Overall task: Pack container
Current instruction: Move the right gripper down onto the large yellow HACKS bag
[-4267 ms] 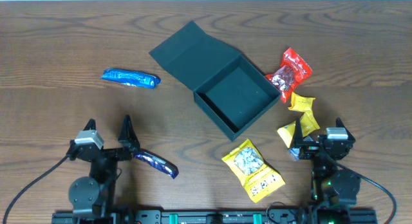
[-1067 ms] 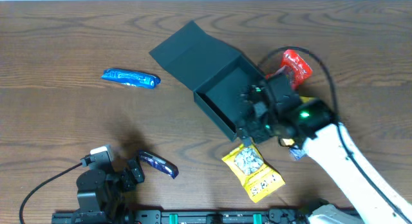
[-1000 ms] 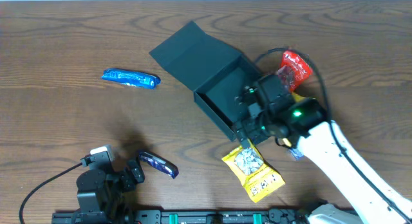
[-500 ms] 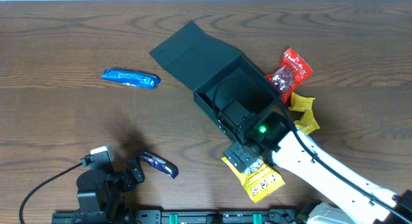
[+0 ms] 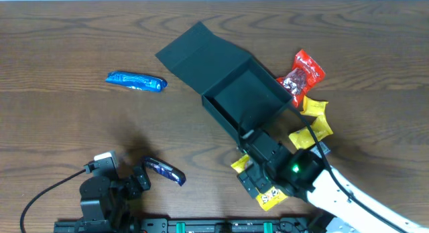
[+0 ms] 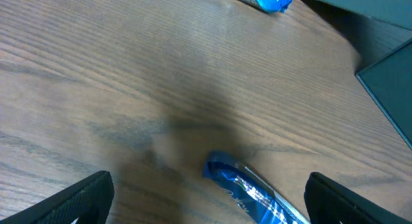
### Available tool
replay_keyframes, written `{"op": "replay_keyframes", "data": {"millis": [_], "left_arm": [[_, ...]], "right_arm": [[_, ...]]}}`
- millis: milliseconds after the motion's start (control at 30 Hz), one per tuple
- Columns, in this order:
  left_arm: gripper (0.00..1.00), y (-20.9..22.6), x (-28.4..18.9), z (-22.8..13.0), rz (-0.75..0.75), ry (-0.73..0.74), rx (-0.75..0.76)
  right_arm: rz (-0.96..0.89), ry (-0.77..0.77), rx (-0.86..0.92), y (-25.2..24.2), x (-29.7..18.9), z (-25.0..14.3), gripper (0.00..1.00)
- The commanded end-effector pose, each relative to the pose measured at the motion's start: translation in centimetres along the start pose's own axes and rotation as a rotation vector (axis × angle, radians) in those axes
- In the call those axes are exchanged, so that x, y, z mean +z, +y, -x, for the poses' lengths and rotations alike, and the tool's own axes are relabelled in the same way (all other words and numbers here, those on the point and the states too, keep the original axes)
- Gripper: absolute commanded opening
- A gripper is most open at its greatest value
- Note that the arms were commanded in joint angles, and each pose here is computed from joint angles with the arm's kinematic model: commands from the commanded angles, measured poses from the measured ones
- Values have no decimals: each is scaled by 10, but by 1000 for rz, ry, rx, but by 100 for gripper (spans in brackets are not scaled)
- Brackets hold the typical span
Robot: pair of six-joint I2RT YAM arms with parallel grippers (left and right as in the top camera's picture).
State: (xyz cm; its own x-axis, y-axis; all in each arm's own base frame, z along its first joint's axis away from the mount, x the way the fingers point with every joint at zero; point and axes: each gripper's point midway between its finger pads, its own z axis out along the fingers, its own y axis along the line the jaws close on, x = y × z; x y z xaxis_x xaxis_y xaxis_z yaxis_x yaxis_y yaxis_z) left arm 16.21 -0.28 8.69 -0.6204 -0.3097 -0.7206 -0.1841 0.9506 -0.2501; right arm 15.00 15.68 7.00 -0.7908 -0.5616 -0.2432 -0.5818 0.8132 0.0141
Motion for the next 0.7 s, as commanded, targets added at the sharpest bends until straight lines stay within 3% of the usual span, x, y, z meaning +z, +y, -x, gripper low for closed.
{"op": "replay_keyframes", "data": {"millis": [0,233,433,667], "left_arm": [[95,7,3,-19,27,71,2],[95,7,3,-19,27,71,2],[95,7,3,-19,27,71,2],[95,7,3,-19,27,71,2]], "right_arm": [[12,-5,19,2,2,-6,99],[43,-2,116,5,2,-7,99],[2,170,316,-8,18,-32,99],[-7,195,351,-12,22,-34,99]]}}
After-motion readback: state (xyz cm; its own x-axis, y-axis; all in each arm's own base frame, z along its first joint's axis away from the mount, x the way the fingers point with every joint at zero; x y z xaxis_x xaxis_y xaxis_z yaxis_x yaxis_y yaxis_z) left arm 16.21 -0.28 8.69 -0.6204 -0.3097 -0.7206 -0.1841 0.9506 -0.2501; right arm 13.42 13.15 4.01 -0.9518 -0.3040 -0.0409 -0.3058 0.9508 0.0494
